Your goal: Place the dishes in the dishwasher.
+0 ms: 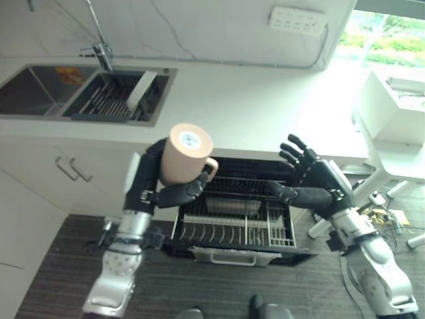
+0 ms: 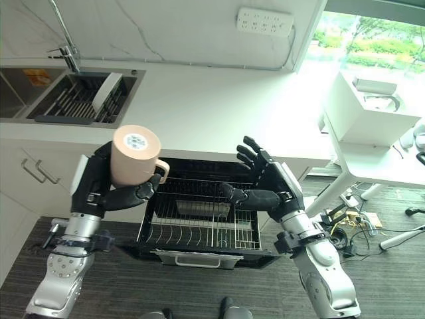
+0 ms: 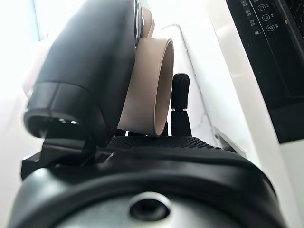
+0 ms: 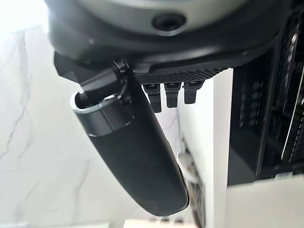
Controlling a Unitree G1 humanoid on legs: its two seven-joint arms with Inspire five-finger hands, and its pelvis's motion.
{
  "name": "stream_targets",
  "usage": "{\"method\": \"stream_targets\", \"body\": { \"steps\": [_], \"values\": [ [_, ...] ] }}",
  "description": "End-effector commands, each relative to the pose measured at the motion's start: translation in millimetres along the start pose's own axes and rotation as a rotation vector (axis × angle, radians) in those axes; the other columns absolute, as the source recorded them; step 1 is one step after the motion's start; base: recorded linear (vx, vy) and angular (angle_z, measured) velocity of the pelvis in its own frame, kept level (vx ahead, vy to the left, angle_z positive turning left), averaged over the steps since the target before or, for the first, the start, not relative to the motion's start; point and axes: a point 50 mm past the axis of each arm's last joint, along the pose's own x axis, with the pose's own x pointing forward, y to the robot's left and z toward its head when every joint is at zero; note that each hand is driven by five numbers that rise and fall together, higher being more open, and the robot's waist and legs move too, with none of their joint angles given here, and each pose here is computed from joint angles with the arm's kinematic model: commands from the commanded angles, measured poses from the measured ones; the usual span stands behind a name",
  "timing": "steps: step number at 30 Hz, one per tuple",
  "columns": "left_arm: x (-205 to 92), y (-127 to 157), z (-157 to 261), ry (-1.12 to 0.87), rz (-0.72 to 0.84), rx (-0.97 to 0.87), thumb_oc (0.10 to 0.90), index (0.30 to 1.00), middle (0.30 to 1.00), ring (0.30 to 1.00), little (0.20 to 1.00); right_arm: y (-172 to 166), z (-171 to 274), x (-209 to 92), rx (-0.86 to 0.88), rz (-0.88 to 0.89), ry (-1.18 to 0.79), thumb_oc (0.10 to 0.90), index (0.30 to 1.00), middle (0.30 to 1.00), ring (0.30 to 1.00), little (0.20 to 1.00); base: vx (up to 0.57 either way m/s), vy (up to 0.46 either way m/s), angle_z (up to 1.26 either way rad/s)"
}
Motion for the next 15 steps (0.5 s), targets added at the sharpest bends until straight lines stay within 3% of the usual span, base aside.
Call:
{"method": "stream_targets", "body": {
  "steps": [1, 15],
  "values": [
    [23.3, 3.8, 31.6, -0.230, -0.017, 0.050, 0.400, 0.300, 0.300, 0.300, 0.300, 15.0, 36.4, 17.7, 0.039, 0.135, -0.210, 0.800, 0.900, 0.900, 0.900, 0.900, 0.00, 0.000, 0.00],
    [29.6, -21.4, 24.7, -0.229, -0.148, 0.060, 0.400, 0.300, 0.300, 0.300, 0.300, 49.3, 22.6, 31.0, 0.265, 0.331, -0.144, 0.800, 0.900, 0.900, 0.900, 0.900, 0.00, 0.000, 0.00]
  ]
}}
